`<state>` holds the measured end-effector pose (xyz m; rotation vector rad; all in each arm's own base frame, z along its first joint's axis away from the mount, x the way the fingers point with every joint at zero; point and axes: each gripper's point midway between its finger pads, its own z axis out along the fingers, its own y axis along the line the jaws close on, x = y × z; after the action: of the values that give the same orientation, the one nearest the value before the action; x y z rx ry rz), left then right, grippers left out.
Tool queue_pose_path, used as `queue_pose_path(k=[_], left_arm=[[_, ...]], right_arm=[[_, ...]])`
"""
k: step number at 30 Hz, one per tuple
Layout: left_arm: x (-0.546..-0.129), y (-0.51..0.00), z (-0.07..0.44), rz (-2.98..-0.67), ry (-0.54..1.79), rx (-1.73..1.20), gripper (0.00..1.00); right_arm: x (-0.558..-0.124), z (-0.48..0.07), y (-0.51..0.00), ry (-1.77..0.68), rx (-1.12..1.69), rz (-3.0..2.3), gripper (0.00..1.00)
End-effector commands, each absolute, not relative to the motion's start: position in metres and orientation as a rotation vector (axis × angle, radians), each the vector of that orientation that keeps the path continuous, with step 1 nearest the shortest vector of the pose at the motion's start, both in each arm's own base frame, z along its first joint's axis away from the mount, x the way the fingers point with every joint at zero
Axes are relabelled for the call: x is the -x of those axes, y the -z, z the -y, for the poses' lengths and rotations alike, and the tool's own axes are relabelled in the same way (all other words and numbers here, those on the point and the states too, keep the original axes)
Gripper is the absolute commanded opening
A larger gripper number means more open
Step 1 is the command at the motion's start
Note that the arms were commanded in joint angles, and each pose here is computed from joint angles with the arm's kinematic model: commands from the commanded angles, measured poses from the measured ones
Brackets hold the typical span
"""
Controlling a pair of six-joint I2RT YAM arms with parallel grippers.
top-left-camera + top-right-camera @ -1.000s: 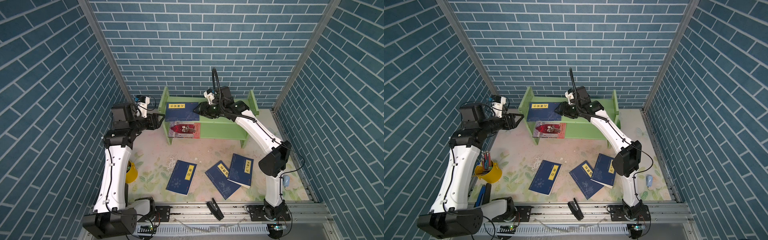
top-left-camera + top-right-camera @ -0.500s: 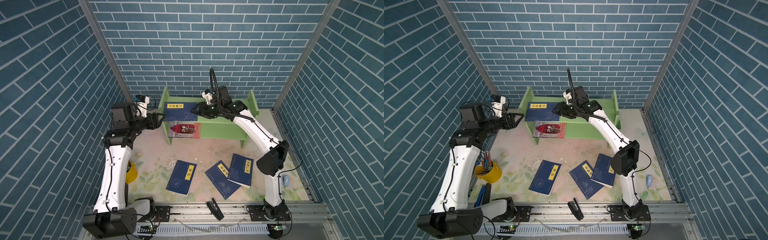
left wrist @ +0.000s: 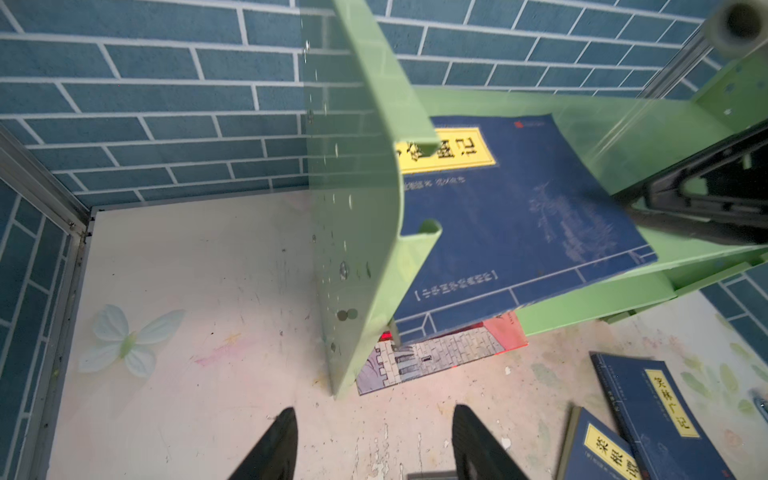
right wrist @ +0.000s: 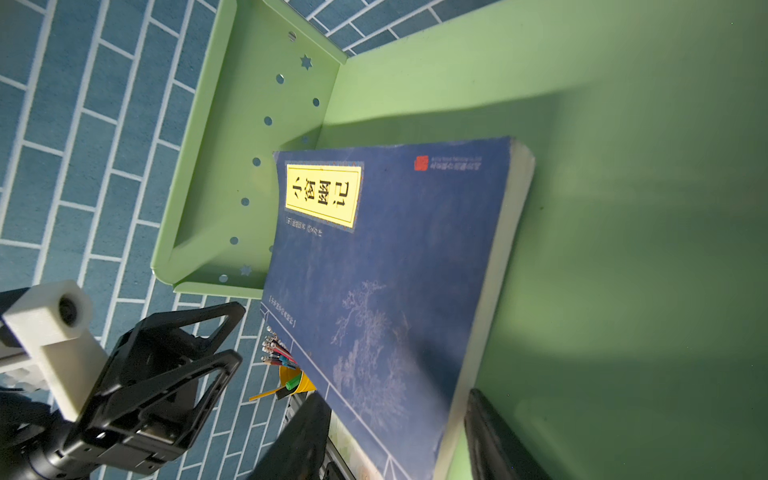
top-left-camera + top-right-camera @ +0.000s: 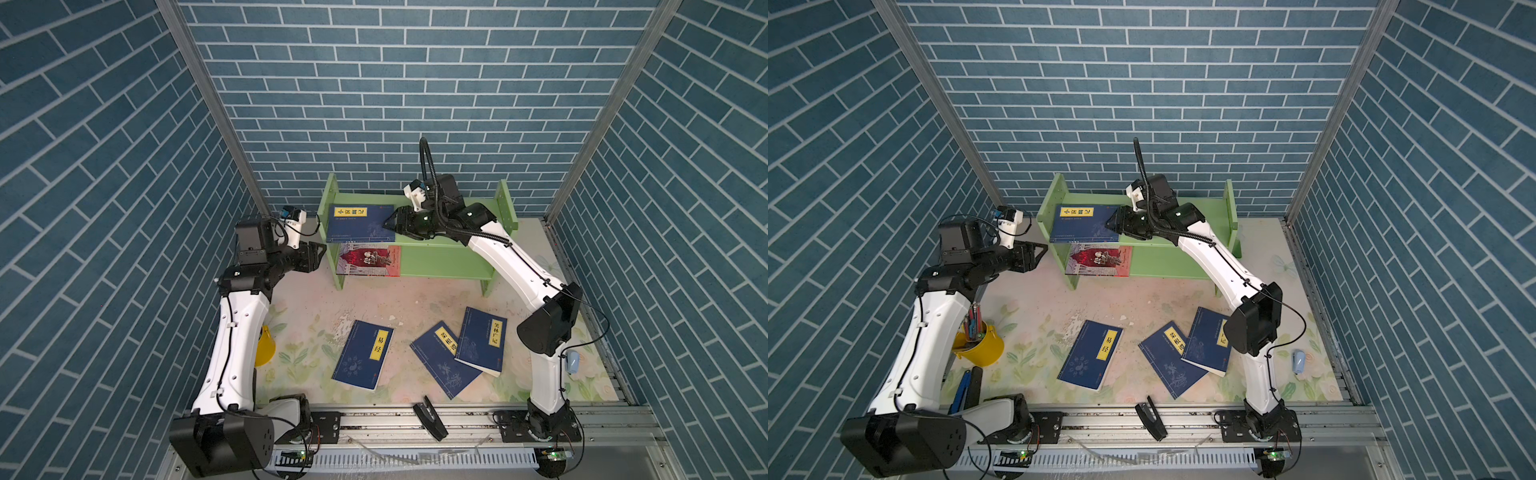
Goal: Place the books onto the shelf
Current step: 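Withdraw both grippers from the shelf and lower them toward the table books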
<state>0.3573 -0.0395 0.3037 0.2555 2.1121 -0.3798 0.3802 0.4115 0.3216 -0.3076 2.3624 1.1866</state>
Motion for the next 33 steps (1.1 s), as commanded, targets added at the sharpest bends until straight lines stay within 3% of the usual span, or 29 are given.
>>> queue_pose_path(k=[1,4,8,12,15,18,23,28,33], left_arm=[[-0.355,-0.31,0.035,-2.078,0.317,-0.312,0.61],[-0.342,-0.305,0.046,-2.111,0.396,-0.364,0.6],[-0.301,-0.301,0.081,-2.17,0.678,-0.471,0.6],[-0.251,-0.305,0.121,-2.131,1.055,-0.609,0.6],[-0.233,-0.306,0.136,-2.083,1.201,-0.649,0.61],[-0.237,-0.285,0.145,-2.153,1.182,-0.609,0.61],[-0.259,-0.246,0.137,-2.288,1.1,-0.258,0.6],[-0.255,-0.191,0.115,-2.495,0.997,0.09,0.6],[-0.241,-0.137,0.097,-2.668,0.858,0.259,0.59]], right_arm=[[-0.37,-0.395,-0.347,-1.131,0.328,-2.314,0.57],[-0.361,-0.377,-0.368,-1.059,0.37,-2.257,0.58],[-0.329,-0.348,-0.381,-0.997,0.457,-2.198,0.57],[-0.276,-0.314,-0.365,-0.996,0.514,-2.157,0.57],[-0.245,-0.286,-0.327,-0.999,0.45,-2.199,0.56],[-0.218,-0.275,-0.287,-1.051,0.402,-2.278,0.56],[-0.186,-0.282,-0.226,-1.106,0.373,-2.414,0.56],[-0.16,-0.298,-0.18,-1.152,0.368,-2.524,0.59],[-0.148,-0.314,-0.149,-1.18,0.335,-2.591,0.61]])
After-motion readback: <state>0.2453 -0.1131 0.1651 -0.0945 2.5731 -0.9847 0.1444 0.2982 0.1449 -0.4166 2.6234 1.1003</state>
